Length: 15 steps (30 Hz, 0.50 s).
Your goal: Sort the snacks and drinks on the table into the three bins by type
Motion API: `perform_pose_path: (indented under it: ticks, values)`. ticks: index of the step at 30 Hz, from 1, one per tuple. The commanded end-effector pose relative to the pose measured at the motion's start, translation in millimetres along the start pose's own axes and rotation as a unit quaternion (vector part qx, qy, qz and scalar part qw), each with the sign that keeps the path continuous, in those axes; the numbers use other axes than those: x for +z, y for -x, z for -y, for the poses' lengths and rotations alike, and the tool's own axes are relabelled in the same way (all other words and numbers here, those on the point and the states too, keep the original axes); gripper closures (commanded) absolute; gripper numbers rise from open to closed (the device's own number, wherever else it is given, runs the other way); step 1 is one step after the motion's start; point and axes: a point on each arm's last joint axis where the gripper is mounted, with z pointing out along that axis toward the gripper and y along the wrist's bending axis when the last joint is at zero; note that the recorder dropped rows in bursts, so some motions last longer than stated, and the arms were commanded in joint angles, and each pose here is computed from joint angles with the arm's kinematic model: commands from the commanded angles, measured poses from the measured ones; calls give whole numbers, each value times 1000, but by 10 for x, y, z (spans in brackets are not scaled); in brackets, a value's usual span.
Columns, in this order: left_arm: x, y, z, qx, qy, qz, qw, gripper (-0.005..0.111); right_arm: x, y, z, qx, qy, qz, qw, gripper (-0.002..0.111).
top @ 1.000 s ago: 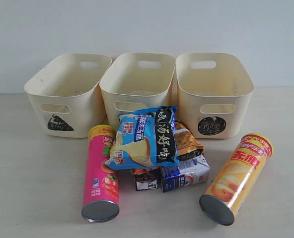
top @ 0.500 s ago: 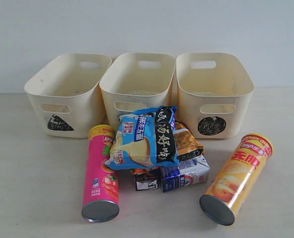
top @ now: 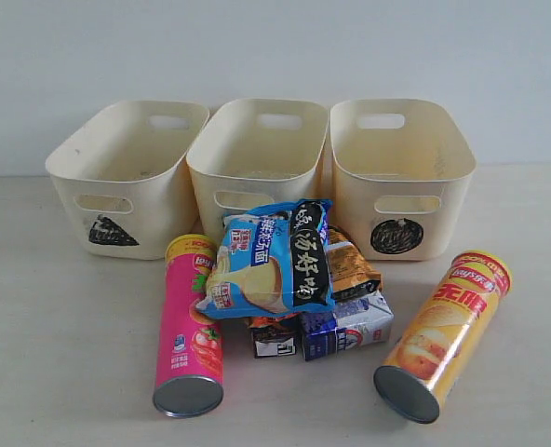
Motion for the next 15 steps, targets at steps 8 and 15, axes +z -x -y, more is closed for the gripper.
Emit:
perform_pose_path:
  ticks: [8,15]
  values:
    - [659,-193,44,189,18,-349,918,102,-4,10,1,-1,-1,7,1000,108]
    - [926,-550,295,115,-88,-530,836,102,-4,10,1,-1,-1,7,1000,108]
